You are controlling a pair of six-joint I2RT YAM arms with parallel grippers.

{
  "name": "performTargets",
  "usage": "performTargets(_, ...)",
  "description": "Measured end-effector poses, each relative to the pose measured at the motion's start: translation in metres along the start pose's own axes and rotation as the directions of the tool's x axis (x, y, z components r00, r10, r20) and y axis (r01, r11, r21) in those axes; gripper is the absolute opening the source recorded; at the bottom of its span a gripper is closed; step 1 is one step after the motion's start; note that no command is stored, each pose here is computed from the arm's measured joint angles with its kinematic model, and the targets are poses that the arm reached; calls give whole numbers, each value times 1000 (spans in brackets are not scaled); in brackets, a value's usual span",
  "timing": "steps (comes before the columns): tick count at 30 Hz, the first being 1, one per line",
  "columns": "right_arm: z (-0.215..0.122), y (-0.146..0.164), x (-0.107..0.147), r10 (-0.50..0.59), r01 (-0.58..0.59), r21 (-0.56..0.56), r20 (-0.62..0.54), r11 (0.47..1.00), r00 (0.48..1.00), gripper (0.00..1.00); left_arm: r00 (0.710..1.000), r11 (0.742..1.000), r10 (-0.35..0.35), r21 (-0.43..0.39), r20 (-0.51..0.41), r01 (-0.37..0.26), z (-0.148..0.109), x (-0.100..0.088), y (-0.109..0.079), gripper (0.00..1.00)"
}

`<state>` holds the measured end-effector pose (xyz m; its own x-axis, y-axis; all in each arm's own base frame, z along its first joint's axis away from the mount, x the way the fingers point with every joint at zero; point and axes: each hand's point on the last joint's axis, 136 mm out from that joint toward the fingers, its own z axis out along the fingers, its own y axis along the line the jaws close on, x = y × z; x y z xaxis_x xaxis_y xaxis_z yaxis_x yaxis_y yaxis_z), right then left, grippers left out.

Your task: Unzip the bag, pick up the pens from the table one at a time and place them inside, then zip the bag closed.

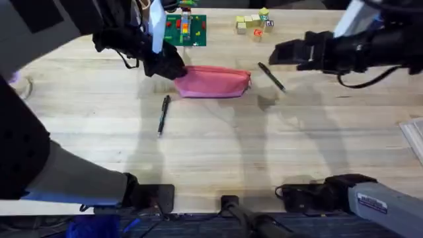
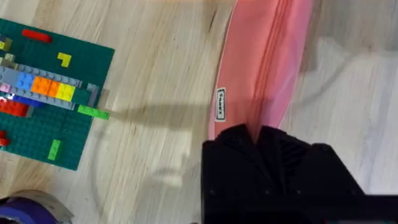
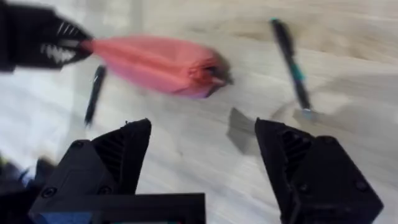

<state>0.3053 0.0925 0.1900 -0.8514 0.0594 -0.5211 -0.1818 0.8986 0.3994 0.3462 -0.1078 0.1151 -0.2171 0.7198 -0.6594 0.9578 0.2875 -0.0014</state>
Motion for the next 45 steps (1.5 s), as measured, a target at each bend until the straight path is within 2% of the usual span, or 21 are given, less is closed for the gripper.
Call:
performTargets(4,17,11,9,-68,60,-113,-68,992,995,996,1000,1000,0,0,0,0,0,0,0,43)
performTargets(7,28,16,15,-75,54,-175,-112,983,991,996,1000,1000,0,0,0,0,0,0,0,43)
performTargets(16,67,11,29,112,-171,-213,-265,962,958,995,1000,1000,0,0,0,0,0,0,0,42)
performTargets(24,89,17,13,184,-257,-286,-258,923,948,995,1000,1000,0,0,0,0,0,0,0,42)
performTargets(31,97,16,16,222,-306,-288,-291,907,931,995,1000,1000,0,0,0,0,0,0,0,43)
performTargets(37,105,11,20,241,-331,-275,-314,903,918,995,1000,1000,0,0,0,0,0,0,0,43)
performTargets(45,107,12,14,238,-321,-285,-290,903,927,996,1000,1000,0,0,0,0,0,0,0,42)
